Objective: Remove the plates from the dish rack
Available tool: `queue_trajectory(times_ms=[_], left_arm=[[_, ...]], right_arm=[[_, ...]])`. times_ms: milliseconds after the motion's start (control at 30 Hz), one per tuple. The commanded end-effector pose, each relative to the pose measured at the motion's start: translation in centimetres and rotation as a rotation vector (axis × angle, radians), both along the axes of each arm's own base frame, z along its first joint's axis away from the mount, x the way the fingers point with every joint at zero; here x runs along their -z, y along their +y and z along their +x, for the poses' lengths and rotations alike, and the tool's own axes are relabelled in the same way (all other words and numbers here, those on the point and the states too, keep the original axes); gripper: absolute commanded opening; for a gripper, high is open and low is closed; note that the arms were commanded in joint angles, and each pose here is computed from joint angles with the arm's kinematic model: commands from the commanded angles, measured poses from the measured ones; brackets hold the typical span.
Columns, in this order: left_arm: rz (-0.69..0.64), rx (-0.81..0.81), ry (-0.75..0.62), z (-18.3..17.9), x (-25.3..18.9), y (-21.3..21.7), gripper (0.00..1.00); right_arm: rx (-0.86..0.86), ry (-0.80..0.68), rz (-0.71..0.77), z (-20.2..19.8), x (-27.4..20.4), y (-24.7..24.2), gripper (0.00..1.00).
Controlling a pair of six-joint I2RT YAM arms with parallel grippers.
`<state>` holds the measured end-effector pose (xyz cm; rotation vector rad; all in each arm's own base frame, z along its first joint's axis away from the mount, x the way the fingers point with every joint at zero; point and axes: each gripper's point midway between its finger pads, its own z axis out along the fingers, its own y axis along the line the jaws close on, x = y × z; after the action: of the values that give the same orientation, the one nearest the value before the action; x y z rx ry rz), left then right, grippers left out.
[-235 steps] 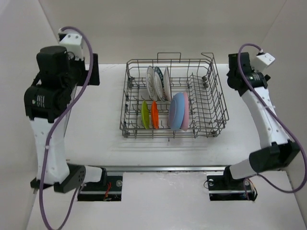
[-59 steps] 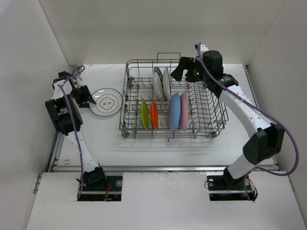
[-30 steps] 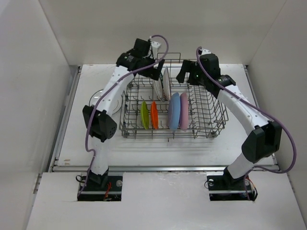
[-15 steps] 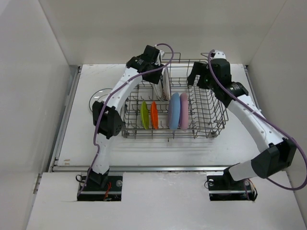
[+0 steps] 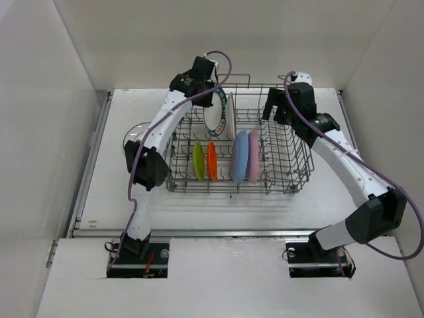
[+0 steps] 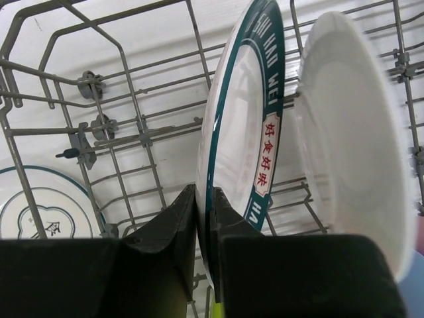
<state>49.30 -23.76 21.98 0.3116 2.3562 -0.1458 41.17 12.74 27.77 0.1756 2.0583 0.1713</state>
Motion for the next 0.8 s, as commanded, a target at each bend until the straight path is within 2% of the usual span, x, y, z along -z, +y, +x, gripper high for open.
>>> queue_trajectory(times_ms=[0, 33, 467, 600, 767], left_arm=[[-0.141, 0.045, -0.16, -1.8, -9.3, -1.6, 0.0], [-0.154, 0.039, -0.196, -2.1, -11.0, -1.2, 0.0], [-0.136, -0.052, -0.352, -2.1, -16.7, 3.0, 0.0], [-0.139, -0.087, -0.423, -2.7, -19.7, 4.6, 0.0], [-0.132, -0.21, -0.507, -2.1, -23.2, 10.8, 0.0]], right_arm=[[0.027, -0.037, -0.02, 0.2, -1.3, -0.4, 0.98], [0.027, -0.037, -0.02, 0.2, -1.3, -0.4, 0.98], [0.015, -0.052, -0.012, 0.2, -2.1, -0.5, 0.98], [-0.027, -0.036, 0.005, 0.7, -1.7, 0.5, 0.98], [-0.073, -0.019, 0.014, 0.9, -1.0, 1.5, 0.98]])
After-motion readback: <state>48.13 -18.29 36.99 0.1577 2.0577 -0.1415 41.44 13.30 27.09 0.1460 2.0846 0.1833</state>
